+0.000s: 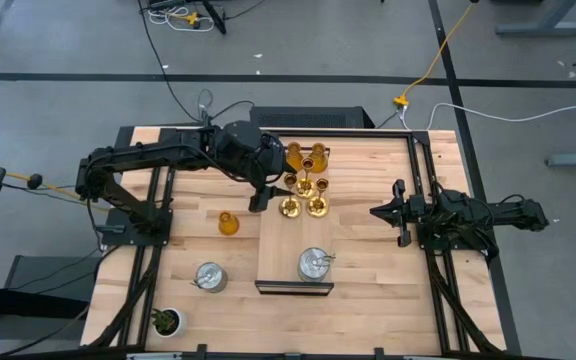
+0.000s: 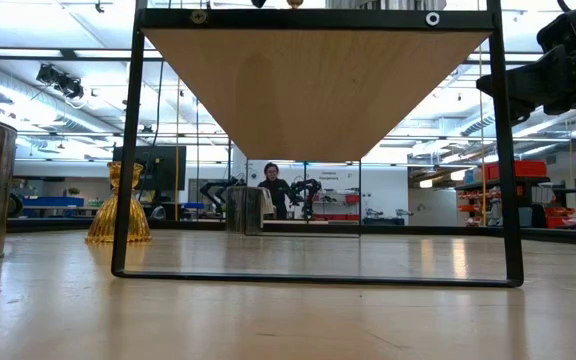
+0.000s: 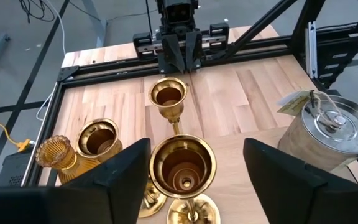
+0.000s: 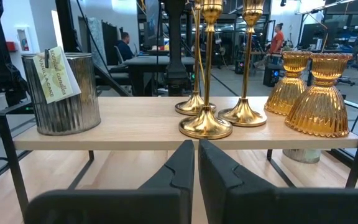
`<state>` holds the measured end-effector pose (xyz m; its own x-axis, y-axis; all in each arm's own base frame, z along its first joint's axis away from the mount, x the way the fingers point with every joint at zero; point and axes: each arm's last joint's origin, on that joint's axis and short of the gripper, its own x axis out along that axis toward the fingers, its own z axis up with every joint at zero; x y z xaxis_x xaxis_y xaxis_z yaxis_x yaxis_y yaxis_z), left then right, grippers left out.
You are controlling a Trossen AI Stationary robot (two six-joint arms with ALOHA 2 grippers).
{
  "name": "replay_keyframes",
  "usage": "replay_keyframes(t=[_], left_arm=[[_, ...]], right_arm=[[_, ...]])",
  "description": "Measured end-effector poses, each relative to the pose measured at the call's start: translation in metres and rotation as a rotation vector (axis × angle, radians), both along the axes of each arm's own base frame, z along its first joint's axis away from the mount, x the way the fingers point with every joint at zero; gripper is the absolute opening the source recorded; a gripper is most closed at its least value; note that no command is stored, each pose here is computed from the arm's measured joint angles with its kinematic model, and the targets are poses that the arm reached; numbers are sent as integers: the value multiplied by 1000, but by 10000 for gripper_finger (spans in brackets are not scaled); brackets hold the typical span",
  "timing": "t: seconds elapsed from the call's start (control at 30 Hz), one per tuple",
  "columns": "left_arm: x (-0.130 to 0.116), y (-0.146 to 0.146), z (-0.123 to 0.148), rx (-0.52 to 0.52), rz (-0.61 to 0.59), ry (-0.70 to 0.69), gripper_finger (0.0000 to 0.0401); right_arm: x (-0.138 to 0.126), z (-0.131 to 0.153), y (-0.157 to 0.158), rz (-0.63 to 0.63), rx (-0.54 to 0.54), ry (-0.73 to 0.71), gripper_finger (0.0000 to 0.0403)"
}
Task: Pick & Place candle stick holders
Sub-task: Put the candle holder on the shelf aligned with the other candle holder
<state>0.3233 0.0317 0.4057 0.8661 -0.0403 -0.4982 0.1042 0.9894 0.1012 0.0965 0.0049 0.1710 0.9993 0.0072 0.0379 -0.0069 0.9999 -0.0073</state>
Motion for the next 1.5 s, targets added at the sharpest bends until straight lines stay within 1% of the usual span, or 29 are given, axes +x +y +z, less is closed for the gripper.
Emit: replay_keyframes(t=[0.27, 0.4, 0.73, 0.97, 1.1, 1.5], left_arm=[[-1, 1, -2, 8, 16, 22, 267], [-3, 3, -4, 13, 35, 54, 266], [-21, 14, -2, 17, 100, 127, 266], [-26, 16, -7, 4, 113, 200, 263], [-29, 17, -10, 0, 118, 234, 245], [-36, 25, -15, -13, 144, 315, 163]], right_arm=[[0, 0, 0, 0, 0, 0, 27], [0, 0, 0, 0, 0, 0, 27], [0, 0, 0, 0, 0, 0, 27], [0, 0, 0, 0, 0, 0, 27], [0, 0, 0, 0, 0, 0, 27], [0, 0, 0, 0, 0, 0, 27]])
